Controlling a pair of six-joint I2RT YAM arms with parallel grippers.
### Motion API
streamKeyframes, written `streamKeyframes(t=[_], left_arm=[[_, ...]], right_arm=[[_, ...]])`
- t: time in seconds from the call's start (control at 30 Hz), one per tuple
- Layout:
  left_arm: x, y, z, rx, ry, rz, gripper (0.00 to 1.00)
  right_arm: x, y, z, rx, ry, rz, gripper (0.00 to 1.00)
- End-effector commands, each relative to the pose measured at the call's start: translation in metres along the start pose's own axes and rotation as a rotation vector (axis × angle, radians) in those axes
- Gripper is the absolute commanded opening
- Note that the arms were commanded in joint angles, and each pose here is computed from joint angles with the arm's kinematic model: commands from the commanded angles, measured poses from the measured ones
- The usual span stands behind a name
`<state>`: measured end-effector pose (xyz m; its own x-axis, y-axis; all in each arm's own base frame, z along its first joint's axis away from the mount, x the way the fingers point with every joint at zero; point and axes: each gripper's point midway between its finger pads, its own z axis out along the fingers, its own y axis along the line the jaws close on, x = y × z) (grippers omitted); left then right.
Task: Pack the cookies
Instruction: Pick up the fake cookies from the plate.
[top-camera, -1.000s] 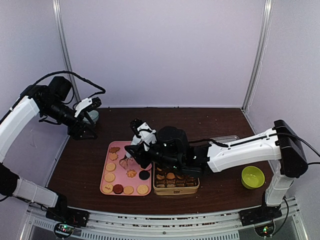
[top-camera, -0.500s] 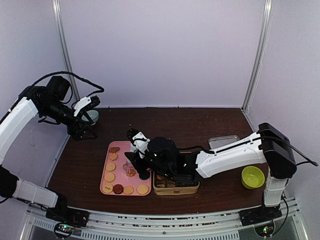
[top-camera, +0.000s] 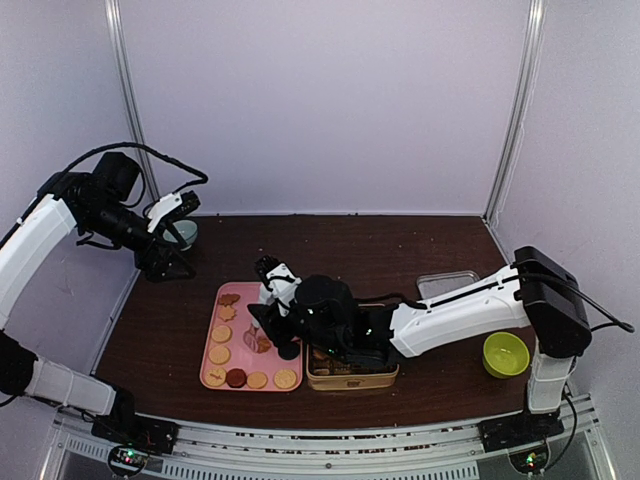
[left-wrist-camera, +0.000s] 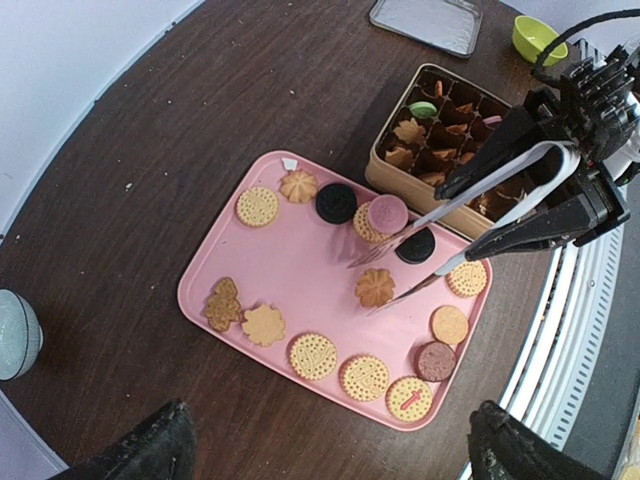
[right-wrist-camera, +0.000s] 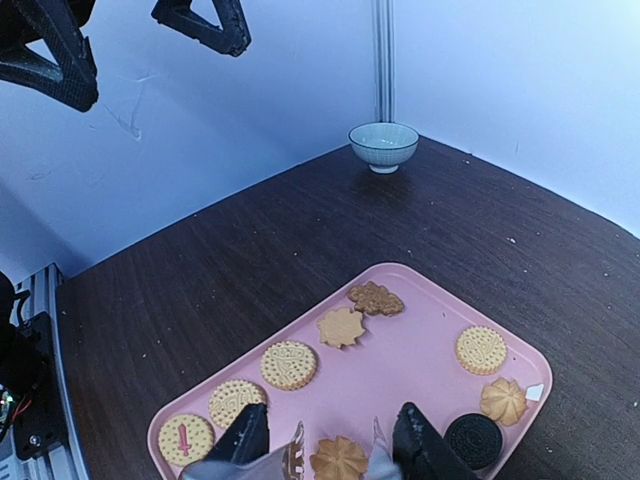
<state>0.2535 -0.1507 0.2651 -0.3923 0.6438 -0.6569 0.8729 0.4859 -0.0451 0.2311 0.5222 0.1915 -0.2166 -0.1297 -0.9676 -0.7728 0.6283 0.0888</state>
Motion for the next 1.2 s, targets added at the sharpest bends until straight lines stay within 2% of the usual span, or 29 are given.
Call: streamKeyframes(t=[0.0, 0.17, 0.73, 0.97, 1.17], left_arm=[[-0.009, 0.003, -0.004, -0.013, -0.042, 0.005, 0.98], [-0.011, 0.003, -0.006, -0.011, -0.051, -0.001, 0.98], [-0.006, 0.013, -0.009, -0.022, -0.047, -0.041, 0.98], [-0.005, 0.019, -0.013, -0.038, -0.05, -0.056, 0.98], [-0.002, 0.02, -0.012, -0.037, -0.045, -0.067, 0.98]], right_arm=[[-0.027, 0.003, -0.009, -0.006, -0.081, 0.044, 0.42], [-0.028, 0.004, -0.006, -0.019, -0.076, 0.05, 0.42], [0.021, 0.001, 0.011, 0.014, 0.048, 0.027, 0.41], [0.014, -0.003, 0.005, 0.042, 0.069, -0.041, 0.36], [0.009, 0.001, -0.003, 0.026, 0.093, -0.096, 0.4]])
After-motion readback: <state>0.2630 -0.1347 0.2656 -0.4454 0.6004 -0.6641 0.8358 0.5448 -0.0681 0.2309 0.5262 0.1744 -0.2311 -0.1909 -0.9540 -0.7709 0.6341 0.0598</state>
